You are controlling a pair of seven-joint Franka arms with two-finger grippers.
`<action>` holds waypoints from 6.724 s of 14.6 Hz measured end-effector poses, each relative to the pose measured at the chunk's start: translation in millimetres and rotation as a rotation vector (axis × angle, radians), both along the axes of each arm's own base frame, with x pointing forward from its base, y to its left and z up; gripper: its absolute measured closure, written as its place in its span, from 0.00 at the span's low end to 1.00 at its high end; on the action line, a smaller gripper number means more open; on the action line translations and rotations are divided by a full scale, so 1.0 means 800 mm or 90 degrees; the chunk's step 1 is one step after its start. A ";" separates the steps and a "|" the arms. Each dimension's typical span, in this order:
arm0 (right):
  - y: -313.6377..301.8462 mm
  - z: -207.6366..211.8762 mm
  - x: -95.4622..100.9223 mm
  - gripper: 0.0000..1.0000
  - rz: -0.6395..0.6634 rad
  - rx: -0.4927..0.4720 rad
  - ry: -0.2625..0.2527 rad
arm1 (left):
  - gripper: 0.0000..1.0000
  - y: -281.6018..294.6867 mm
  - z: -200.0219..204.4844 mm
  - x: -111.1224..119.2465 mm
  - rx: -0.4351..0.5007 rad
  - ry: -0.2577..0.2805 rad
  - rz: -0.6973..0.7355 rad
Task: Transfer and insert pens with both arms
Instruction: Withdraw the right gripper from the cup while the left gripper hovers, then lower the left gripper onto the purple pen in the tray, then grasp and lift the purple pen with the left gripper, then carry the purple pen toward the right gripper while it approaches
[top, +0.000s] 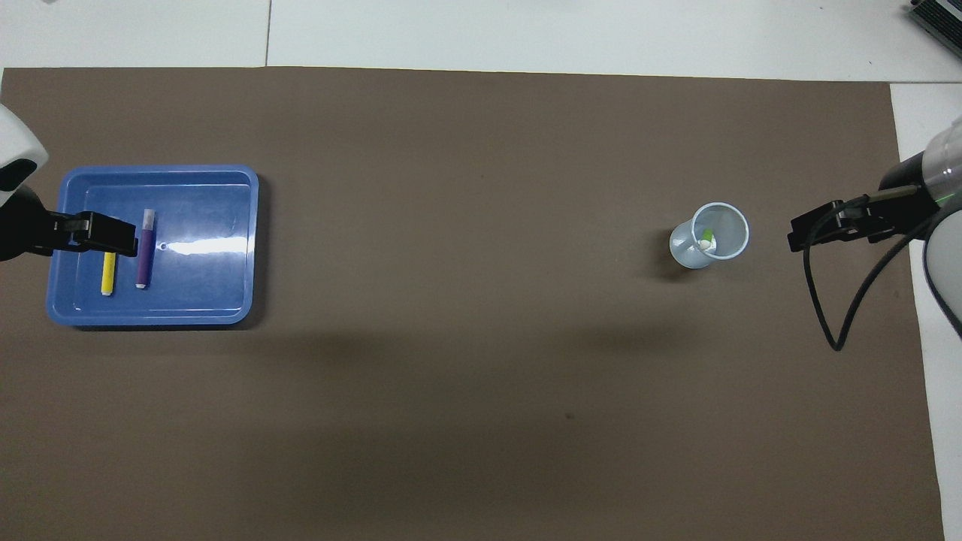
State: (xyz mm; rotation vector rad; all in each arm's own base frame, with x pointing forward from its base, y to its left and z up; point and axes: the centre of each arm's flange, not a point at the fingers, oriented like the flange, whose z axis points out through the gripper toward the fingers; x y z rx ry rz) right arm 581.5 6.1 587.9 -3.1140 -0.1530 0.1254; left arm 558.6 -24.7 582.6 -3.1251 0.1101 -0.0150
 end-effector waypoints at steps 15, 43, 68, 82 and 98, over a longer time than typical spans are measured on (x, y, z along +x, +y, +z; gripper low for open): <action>0.001 -0.002 0.001 0.00 0.001 0.000 -0.005 | 0.00 0.111 -0.171 0.033 -0.008 -0.022 0.014; 0.002 -0.002 0.001 0.00 0.002 0.000 -0.004 | 0.14 0.139 -0.352 0.075 -0.035 -0.033 -0.036; 0.004 -0.004 0.001 0.00 0.003 0.000 -0.002 | 0.83 0.057 -0.239 0.134 -0.097 0.035 0.130; 0.028 -0.010 -0.002 0.00 -0.080 0.229 0.005 | 0.83 -0.083 -0.148 0.091 -0.135 0.138 0.435; 0.138 -0.021 -0.006 0.00 -0.290 0.401 -0.028 | 0.83 -0.373 -0.103 0.012 -0.210 0.235 0.884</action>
